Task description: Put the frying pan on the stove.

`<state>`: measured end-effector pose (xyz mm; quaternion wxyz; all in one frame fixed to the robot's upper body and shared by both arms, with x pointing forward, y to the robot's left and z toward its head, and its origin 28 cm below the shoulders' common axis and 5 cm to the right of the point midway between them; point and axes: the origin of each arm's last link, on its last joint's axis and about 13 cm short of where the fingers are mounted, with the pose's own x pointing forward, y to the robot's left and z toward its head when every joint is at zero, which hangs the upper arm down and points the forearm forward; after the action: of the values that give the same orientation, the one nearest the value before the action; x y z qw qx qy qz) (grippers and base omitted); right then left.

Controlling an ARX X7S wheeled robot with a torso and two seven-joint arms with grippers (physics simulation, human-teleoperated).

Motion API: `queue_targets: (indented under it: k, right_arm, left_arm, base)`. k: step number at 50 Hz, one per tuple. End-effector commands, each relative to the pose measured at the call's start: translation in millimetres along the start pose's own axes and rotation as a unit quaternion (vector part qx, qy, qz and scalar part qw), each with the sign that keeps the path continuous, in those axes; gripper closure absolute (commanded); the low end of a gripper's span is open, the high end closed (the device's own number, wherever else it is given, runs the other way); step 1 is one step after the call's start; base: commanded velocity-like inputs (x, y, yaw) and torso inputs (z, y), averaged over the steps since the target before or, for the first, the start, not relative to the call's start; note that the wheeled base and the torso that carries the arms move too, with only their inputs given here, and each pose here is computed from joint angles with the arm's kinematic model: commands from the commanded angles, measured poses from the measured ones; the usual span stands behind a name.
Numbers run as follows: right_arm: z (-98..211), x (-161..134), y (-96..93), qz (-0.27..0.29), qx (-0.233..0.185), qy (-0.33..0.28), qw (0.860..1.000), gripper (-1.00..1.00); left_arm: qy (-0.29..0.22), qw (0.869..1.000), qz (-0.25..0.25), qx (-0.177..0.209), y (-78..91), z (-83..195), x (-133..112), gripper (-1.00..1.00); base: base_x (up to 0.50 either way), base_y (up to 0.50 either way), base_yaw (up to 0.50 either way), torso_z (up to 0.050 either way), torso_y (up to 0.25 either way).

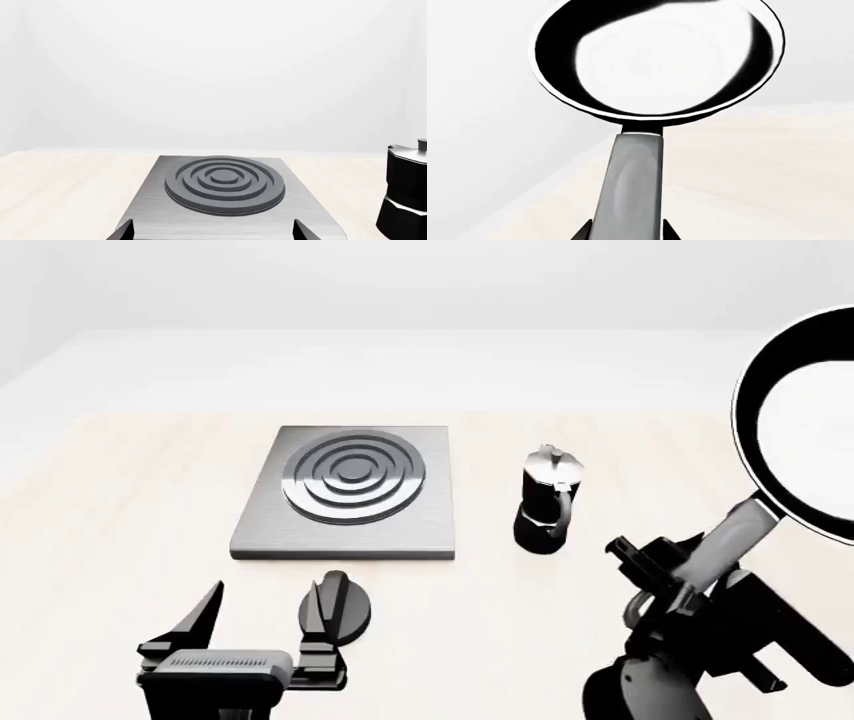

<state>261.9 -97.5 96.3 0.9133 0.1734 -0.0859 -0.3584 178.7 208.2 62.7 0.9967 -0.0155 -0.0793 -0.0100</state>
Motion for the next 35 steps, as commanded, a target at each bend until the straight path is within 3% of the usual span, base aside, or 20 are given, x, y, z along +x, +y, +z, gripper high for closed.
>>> queue_targets:
  k: [1,35]
  right_arm:
    - [11,-3,5.1,0.057,-0.001,-0.033,0.998,1.00]
    - [24,-20,22.0,0.187,-0.009,-0.034,0.982,1.00]
  left_arm:
    - [0.000,1.000,0.001,-0.001,0.2,0,0,-1.00]
    - [-0.002,1.000,0.003,0.000,1.2,1,1,-1.00]
  base:
    - [0.00,0.00,0.00,0.000,0.000]
    - [0.00,0.00,0.00,0.000,0.001]
